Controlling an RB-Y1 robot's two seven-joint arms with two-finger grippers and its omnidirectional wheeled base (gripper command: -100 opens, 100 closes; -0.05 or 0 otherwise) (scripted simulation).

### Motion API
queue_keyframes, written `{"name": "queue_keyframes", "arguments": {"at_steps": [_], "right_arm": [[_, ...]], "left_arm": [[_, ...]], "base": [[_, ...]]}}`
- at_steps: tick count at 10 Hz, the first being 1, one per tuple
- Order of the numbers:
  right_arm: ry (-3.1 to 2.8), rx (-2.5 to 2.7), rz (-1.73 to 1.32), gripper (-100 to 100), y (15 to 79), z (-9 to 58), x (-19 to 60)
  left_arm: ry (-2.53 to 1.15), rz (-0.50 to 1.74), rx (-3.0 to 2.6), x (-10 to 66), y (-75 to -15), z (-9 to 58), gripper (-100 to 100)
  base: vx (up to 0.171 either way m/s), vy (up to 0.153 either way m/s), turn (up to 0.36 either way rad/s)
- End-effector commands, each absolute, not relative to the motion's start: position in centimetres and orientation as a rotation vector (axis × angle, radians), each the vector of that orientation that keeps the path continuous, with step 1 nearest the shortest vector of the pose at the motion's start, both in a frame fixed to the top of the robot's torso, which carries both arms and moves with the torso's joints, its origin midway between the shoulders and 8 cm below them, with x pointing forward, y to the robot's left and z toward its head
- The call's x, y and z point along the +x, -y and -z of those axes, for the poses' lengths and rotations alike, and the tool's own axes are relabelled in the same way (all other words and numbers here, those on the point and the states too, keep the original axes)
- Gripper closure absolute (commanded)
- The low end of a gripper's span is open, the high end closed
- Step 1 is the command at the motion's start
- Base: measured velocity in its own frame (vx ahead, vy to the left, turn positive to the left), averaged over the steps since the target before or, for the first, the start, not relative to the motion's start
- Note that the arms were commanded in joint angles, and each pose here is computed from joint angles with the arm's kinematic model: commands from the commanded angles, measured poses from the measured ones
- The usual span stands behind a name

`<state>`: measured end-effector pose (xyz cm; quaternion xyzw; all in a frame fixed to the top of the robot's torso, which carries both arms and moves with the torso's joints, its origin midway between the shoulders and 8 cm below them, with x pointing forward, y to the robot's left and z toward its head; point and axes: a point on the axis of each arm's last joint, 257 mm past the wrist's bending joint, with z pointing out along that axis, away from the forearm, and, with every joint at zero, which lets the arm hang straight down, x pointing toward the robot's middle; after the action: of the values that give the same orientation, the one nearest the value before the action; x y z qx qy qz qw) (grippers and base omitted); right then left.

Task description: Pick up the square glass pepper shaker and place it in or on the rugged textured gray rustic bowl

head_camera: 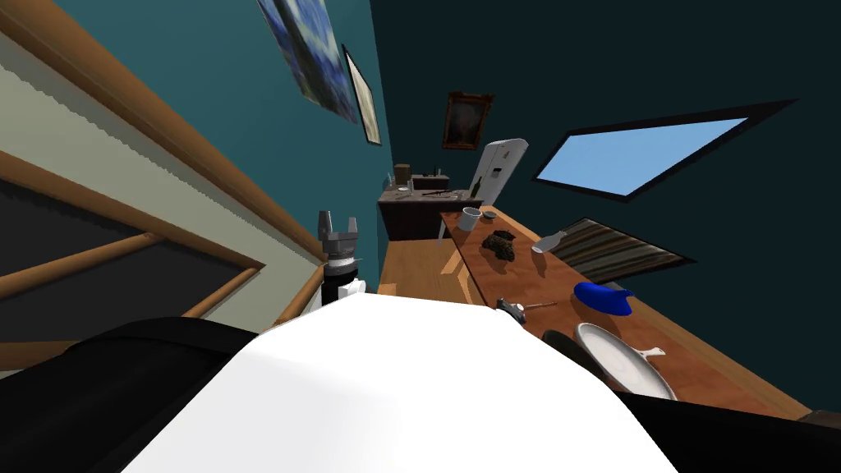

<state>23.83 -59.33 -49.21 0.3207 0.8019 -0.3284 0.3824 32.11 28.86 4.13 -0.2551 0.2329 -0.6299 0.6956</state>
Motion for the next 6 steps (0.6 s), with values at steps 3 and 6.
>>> {"name": "queue_keyframes", "arguments": {"at_steps": [3,6], "right_arm": [[-2.012,0.897,0.899,-100,61.7,48.6,24.5],[-1.983,0.970,0.960,-100,63.9,47.9,24.4]], "left_arm": [[-0.520,1.405,-0.569,32.1,-28.9,-4.1,0],[-0.520,1.406,-0.569,32.1,-28.9,-4.1,0]], "base": [[-0.100,0.011,0.174],[-0.160,0.022,0.261]]}}
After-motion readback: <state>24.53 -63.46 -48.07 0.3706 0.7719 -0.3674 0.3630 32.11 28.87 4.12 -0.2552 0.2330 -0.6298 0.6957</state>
